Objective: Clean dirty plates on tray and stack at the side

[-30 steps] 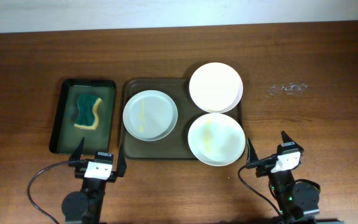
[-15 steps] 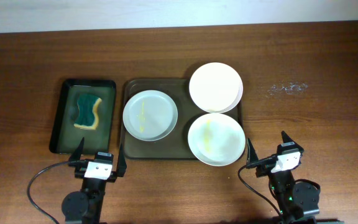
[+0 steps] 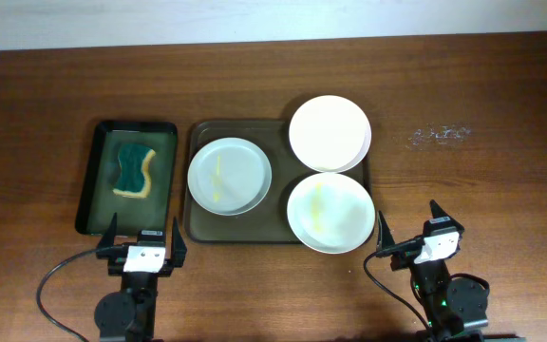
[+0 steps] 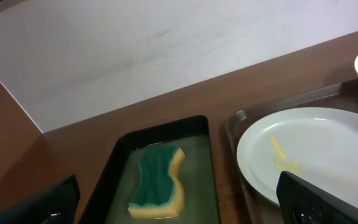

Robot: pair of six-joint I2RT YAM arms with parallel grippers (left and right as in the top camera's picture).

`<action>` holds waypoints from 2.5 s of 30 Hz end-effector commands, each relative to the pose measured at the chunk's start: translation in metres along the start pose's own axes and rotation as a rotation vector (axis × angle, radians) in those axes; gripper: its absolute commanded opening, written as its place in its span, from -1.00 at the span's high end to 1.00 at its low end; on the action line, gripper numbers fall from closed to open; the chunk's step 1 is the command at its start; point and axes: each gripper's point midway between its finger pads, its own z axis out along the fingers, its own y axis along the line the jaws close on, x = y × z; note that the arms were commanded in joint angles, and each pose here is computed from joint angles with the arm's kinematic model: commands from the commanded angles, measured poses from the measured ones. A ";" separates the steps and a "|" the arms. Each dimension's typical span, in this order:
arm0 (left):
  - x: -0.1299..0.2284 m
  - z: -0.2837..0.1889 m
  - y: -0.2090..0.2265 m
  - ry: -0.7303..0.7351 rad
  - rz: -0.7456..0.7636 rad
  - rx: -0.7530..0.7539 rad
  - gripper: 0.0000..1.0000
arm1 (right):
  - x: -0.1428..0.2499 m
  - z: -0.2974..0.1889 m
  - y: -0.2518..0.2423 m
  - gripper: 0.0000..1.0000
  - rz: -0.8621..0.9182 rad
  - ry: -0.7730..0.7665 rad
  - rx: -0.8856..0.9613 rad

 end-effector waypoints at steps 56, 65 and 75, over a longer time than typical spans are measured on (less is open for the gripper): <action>-0.112 0.124 0.044 0.932 -0.309 0.139 -0.99 | -0.033 0.154 0.116 -0.47 0.374 1.076 -0.175; -0.037 0.163 0.037 1.111 -0.298 0.143 -0.99 | 0.063 0.211 0.192 0.05 0.281 1.175 -0.127; -0.016 0.179 0.030 1.126 -0.228 0.191 -0.99 | 0.135 0.207 0.219 0.42 0.235 1.277 -0.114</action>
